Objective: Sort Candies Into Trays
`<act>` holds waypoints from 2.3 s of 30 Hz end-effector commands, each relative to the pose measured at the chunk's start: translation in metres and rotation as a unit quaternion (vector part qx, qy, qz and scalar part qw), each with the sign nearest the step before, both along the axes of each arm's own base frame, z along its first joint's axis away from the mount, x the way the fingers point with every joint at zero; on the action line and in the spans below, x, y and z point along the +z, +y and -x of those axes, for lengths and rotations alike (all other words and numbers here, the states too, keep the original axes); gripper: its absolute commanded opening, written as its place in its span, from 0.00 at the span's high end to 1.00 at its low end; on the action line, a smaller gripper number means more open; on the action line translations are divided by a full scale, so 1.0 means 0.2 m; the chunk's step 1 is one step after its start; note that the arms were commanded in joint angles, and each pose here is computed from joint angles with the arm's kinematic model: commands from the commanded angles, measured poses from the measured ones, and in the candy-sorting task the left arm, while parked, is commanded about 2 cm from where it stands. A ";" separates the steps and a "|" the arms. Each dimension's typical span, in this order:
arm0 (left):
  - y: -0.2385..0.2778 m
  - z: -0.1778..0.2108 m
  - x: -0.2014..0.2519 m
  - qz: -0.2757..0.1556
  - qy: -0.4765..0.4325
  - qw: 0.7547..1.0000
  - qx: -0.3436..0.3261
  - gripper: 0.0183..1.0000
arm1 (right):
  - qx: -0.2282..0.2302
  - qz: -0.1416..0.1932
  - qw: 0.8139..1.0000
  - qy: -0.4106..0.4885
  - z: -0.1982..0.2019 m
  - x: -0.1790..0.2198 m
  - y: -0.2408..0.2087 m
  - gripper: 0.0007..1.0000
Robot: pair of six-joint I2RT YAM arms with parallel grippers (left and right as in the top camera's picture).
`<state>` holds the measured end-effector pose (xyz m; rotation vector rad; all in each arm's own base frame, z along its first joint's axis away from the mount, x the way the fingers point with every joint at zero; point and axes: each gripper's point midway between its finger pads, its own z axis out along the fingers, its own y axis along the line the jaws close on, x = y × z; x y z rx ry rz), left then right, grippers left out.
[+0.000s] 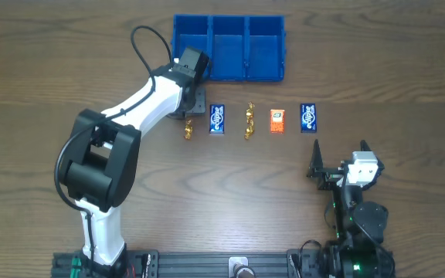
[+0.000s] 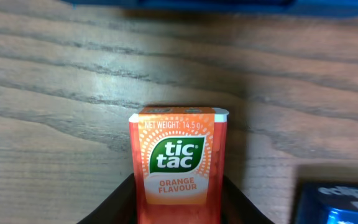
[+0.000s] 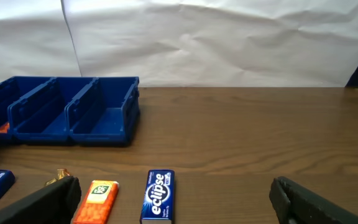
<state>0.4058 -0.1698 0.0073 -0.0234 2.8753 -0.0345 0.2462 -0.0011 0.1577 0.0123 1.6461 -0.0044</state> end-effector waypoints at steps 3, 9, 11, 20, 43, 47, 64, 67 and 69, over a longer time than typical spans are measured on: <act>-0.04 -0.09 0.31 0.021 -0.043 0.999 0.000 0.74 | -0.004 0.008 1.000 0.000 0.00 0.00 -0.01 0.00; -0.04 -0.21 0.81 0.035 -0.162 0.986 0.003 0.75 | -0.004 0.008 1.000 0.000 0.00 0.00 -0.01 0.00; -0.04 -0.27 0.94 0.028 -0.190 0.981 0.002 0.75 | -0.004 0.008 1.000 0.000 0.00 0.00 -0.01 0.00; -0.04 -0.57 0.93 0.030 -0.194 0.981 0.005 0.74 | -0.004 0.008 1.000 0.000 0.00 0.00 -0.01 0.00; -0.01 -0.63 0.61 0.018 -0.139 0.990 0.004 0.33 | -0.004 0.008 1.000 0.000 0.00 0.00 -0.01 0.00; -0.02 -0.63 0.61 0.019 -0.140 0.990 0.003 0.11 | -0.004 0.008 1.000 0.000 0.00 0.00 -0.01 0.00; -1.01 -0.04 0.86 0.083 -0.169 0.982 -0.030 0.19 | -0.004 0.008 1.000 0.000 0.00 0.00 -0.01 0.00; -1.13 0.14 0.76 0.072 -0.147 0.986 -0.028 0.20 | -0.004 0.008 1.000 0.000 0.00 0.00 -0.01 0.00; -1.17 0.21 0.68 0.066 -0.129 0.989 -0.022 0.20 | -0.004 0.008 1.000 0.000 0.00 0.00 -0.01 0.00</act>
